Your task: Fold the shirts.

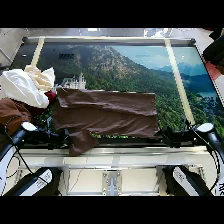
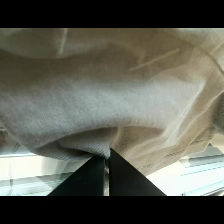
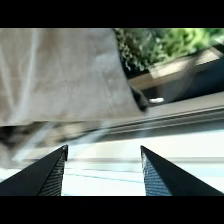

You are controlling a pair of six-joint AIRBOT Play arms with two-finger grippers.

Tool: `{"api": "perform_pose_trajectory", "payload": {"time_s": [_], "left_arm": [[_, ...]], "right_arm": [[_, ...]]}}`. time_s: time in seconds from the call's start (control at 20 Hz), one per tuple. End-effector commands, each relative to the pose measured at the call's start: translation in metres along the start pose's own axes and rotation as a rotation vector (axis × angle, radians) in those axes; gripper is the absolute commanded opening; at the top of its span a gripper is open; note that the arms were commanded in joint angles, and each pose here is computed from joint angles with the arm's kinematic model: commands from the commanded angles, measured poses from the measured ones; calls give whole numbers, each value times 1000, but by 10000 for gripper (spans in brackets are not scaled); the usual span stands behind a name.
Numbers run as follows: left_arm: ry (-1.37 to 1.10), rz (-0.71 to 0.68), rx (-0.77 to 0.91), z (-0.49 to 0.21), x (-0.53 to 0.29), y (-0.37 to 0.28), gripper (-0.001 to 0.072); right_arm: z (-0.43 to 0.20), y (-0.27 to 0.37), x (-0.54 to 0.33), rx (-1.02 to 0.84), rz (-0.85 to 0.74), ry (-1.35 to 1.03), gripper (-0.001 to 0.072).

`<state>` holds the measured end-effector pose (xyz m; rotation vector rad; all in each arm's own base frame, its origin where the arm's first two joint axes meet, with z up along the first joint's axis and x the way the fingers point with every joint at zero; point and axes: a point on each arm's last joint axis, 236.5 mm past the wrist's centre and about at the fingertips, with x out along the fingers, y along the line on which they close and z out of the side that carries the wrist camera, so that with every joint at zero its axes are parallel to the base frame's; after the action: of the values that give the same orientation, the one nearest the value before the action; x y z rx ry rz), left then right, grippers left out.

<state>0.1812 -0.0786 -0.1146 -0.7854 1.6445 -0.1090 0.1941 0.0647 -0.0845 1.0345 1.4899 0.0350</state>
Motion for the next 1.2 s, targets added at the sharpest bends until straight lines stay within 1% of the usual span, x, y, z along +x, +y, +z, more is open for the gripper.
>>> {"api": "perform_pose_trajectory", "payload": {"time_s": [0.0,0.05,0.15,0.25,0.3,0.35,0.4,0.55,0.6,0.65,0.7,0.8,0.9,1.05,1.15], "left_arm": [[7,-3,3,-2,0,-1,10],[7,-2,3,-2,0,-1,11],[6,-2,3,-2,0,-1,11],[6,-2,3,-2,0,-1,11],[6,-2,3,-2,0,-1,11],[6,-2,3,-2,0,-1,10],[6,-2,3,-1,0,-1,10],[6,-2,3,-1,0,-1,10],[6,-2,3,-1,0,-1,11],[6,-2,3,-1,0,-1,10],[6,-2,3,-2,0,-1,11],[6,-6,8,-1,-2,-3,10],[-6,-26,52,0,-15,-15,10],[-122,-52,174,4,-58,-46,10],[-246,-65,253,5,-92,-68,10]], "right_arm": [[-3,8,16,114,136,-20,525],[1,6,16,116,132,-37,525],[15,3,15,155,125,-93,479],[24,4,14,168,131,-134,473],[27,3,14,172,130,-143,447],[29,2,15,179,128,-146,384],[29,1,16,188,127,-143,365],[27,-5,23,216,119,-110,364],[26,-7,26,216,115,-99,318],[26,-5,27,190,122,-97,65],[28,0,26,169,147,-103,8],[29,32,16,70,261,-97,9],[28,69,-5,-17,376,-87,7],[26,108,-50,-215,405,-139,7],[29,122,-81,-311,344,-229,7]]}}
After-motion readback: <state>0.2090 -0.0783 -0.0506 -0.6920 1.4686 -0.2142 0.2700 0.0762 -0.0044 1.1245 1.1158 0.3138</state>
